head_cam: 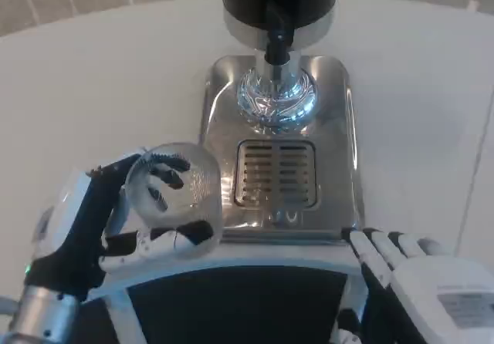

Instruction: Grasp the cup under the faucet to collect the drink, then remove the cup.

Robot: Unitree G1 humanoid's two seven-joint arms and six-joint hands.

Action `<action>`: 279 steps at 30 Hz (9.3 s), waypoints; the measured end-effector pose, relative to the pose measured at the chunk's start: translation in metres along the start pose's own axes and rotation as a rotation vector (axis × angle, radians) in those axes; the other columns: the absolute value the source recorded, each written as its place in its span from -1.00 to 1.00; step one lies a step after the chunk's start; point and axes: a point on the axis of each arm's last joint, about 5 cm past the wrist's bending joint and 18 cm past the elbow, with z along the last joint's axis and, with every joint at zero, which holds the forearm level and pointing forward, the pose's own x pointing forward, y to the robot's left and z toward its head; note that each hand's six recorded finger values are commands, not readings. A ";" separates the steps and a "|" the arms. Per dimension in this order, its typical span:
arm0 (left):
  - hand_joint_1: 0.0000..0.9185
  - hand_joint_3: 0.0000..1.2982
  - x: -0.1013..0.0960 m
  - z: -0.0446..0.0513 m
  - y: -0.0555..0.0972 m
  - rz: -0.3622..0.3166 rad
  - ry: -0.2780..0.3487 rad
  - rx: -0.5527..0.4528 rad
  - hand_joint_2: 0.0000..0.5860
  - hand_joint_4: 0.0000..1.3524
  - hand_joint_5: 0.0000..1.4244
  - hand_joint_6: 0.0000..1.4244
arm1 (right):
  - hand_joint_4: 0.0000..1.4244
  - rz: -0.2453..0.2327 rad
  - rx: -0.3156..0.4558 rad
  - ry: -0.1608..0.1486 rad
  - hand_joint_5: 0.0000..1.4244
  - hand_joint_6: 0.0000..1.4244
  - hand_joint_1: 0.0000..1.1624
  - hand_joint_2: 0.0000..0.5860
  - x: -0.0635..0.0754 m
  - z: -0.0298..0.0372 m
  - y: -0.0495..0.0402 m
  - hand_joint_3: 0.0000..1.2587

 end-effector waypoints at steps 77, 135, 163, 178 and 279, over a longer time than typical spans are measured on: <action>-0.37 -0.43 0.100 0.0125 -0.074 -0.013 0.013 0.098 -0.81 -0.53 -0.16 0.34 | -1.00 0.051 0.032 0.096 -1.00 -1.00 -0.69 0.97 -0.003 -0.0139 -0.0011 -1.00; -0.85 -1.00 0.050 -0.0278 0.030 -0.047 -0.023 0.242 -0.87 -1.00 -0.87 -0.78 | -1.00 -0.106 0.099 0.081 -1.00 -1.00 -0.70 0.83 0.014 -0.0153 -0.0180 -1.00; -0.88 -1.00 -0.031 -0.0099 0.066 -0.313 -0.068 0.326 -0.81 -1.00 -0.86 -0.77 | -1.00 -0.290 0.652 -0.163 -1.00 -1.00 -0.84 0.82 0.069 -0.0359 -0.0591 -1.00; -0.90 -1.00 -0.034 -0.0090 0.070 -0.338 -0.031 0.336 -0.80 -1.00 -0.85 -0.77 | -1.00 -0.255 0.708 -0.368 -1.00 -1.00 -0.85 0.82 0.093 -0.0054 -0.0657 -1.00; -0.31 -1.00 0.026 -0.0117 0.032 -0.169 0.157 0.040 -0.86 -1.00 -0.71 -0.65 | -1.00 -0.153 0.312 -0.541 -1.00 -1.00 -0.99 0.85 0.131 0.0267 -0.0956 -1.00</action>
